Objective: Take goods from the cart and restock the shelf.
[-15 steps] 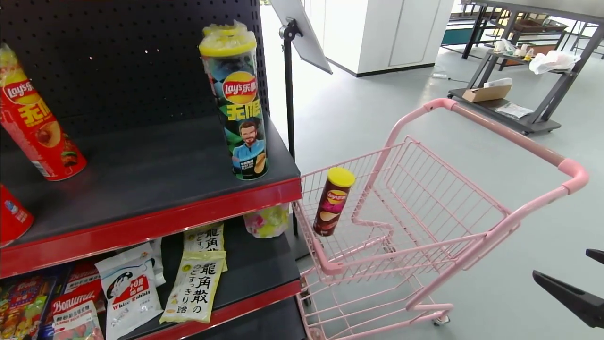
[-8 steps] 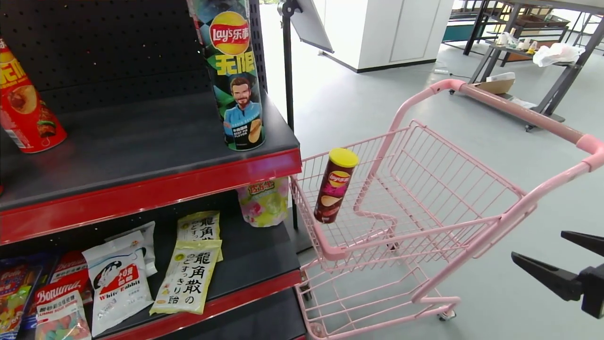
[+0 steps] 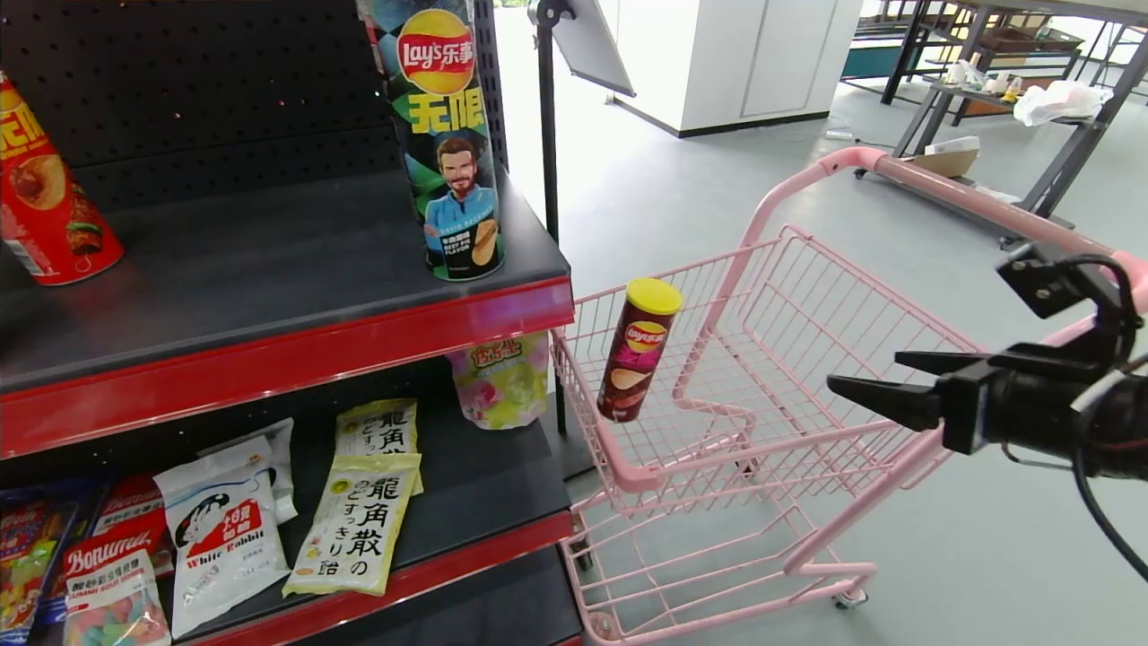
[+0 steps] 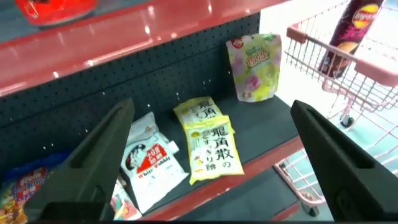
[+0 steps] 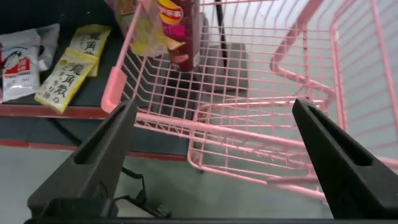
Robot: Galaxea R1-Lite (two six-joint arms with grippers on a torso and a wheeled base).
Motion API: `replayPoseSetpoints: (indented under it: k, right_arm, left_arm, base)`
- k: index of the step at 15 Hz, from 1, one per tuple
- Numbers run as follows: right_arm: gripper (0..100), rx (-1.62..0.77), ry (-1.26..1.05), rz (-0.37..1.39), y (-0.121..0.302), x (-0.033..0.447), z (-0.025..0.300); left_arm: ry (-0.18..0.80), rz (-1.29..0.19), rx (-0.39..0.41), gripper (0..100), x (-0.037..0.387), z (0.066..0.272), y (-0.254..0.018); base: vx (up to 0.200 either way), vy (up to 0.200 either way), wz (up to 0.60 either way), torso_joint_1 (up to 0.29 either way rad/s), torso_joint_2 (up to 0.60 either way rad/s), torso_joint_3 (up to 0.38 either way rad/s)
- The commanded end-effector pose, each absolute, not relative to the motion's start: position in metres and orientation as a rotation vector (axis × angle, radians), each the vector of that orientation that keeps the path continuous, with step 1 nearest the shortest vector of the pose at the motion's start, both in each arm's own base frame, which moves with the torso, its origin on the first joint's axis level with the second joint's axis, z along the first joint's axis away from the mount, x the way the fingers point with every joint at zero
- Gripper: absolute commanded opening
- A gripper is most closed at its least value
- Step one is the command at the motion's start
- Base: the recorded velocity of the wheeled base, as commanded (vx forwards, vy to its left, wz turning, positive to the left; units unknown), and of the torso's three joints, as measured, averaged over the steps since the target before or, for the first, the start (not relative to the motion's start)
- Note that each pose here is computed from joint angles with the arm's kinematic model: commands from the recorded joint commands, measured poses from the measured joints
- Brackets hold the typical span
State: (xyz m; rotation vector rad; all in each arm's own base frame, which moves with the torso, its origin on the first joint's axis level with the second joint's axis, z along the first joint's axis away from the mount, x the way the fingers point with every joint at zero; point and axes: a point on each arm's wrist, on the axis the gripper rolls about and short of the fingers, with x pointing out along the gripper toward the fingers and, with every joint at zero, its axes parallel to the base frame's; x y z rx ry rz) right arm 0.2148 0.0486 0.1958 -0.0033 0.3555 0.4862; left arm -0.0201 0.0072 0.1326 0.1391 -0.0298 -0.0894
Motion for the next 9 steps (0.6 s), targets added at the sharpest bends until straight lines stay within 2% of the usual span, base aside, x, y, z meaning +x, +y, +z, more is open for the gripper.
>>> replayPoseSetpoints:
  k: [1, 5, 9]
  right_arm:
    - [100, -0.035, 0.368, 0.561, 0.072, 0.278, 0.169]
    - [100, -0.024, 0.344, 0.627, 0.090, 0.325, 0.153]
    - [100, -0.012, 0.363, 0.748, 0.107, 0.345, 0.137]
  left_arm:
    - [-0.027, -0.097, 0.139, 100, -0.021, 0.130, 0.007]
    - [-0.005, -0.098, 0.143, 100, -0.021, 0.129, 0.007]
    - [0.000, -0.114, 0.141, 100, -0.021, 0.127, 0.007]
  base:
    - [0.000, 0.000, 0.00, 0.000, 0.00, 0.000]
    - [0.000, 0.000, 0.00, 0.000, 0.00, 0.000]
    - [0.000, 0.000, 0.00, 0.000, 0.00, 0.000]
